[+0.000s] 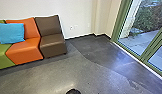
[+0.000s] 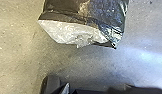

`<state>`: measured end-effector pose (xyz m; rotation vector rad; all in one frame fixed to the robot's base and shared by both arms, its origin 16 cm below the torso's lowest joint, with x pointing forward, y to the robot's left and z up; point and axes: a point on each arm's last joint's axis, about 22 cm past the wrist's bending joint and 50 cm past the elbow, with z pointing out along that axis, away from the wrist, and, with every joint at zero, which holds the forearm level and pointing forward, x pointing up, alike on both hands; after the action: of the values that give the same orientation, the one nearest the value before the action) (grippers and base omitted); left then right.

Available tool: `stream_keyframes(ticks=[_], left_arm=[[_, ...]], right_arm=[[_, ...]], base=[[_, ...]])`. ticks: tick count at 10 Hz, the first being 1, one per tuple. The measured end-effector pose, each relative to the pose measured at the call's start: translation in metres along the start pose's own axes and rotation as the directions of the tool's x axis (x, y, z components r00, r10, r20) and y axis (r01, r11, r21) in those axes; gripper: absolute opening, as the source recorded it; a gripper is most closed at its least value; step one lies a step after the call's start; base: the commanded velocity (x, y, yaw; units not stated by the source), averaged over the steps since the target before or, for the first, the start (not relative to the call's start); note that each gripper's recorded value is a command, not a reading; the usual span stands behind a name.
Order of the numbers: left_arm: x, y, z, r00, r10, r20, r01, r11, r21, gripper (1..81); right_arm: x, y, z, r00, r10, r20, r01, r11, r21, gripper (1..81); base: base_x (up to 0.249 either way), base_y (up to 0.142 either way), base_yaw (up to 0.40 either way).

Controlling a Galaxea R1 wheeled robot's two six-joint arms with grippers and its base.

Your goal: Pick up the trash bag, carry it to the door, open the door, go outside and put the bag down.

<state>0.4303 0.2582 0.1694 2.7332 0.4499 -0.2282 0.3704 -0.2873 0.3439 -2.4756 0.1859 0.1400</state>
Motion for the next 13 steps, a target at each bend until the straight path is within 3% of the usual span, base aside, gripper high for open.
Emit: stream_keyframes(ticks=[2,4,6,10,11,13], left_arm=[[0.021,0.003,0.007,0.9997,0.01,-0.024,-0.01,0.9999,-0.007,81.1],[0.056,0.012,0.009,0.9968,0.026,-0.076,-0.028,0.9993,-0.023,81.1],[0.073,0.018,0.018,0.9941,0.034,-0.103,-0.038,0.9986,-0.036,81.1],[0.111,0.01,0.044,0.9945,0.039,-0.098,-0.042,0.9987,-0.03,81.1],[0.116,0.004,0.049,0.995,0.031,-0.095,-0.034,0.9991,-0.025,81.1],[0.122,-0.007,0.06,0.9949,0.028,-0.097,-0.03,0.9994,-0.02,81.1]], right_arm=[[0.007,0.005,0.005,0.9999,-0.006,-0.008,0.007,1.0,0.003,81.1],[0.015,0.02,0.009,0.9994,-0.019,-0.03,0.019,0.9998,-0.007,81.1],[0.019,0.03,0.019,0.9985,-0.03,-0.045,0.029,0.9995,-0.008,81.1],[0.034,0.052,0.044,0.9991,-0.016,-0.039,0.016,0.9999,-0.004,81.1],[0.043,0.053,0.045,0.9988,-0.016,-0.047,0.016,0.9999,-0.003,81.1],[0.081,0.044,0.039,0.9941,-0.059,-0.091,0.06,0.9982,0.006,81.1]], base=[[0.0,0.0,0.0],[0.0,0.0,0.0],[0.0,0.0,0.0],[0.0,0.0,0.0],[0.0,0.0,0.0],[0.0,0.0,0.0]])
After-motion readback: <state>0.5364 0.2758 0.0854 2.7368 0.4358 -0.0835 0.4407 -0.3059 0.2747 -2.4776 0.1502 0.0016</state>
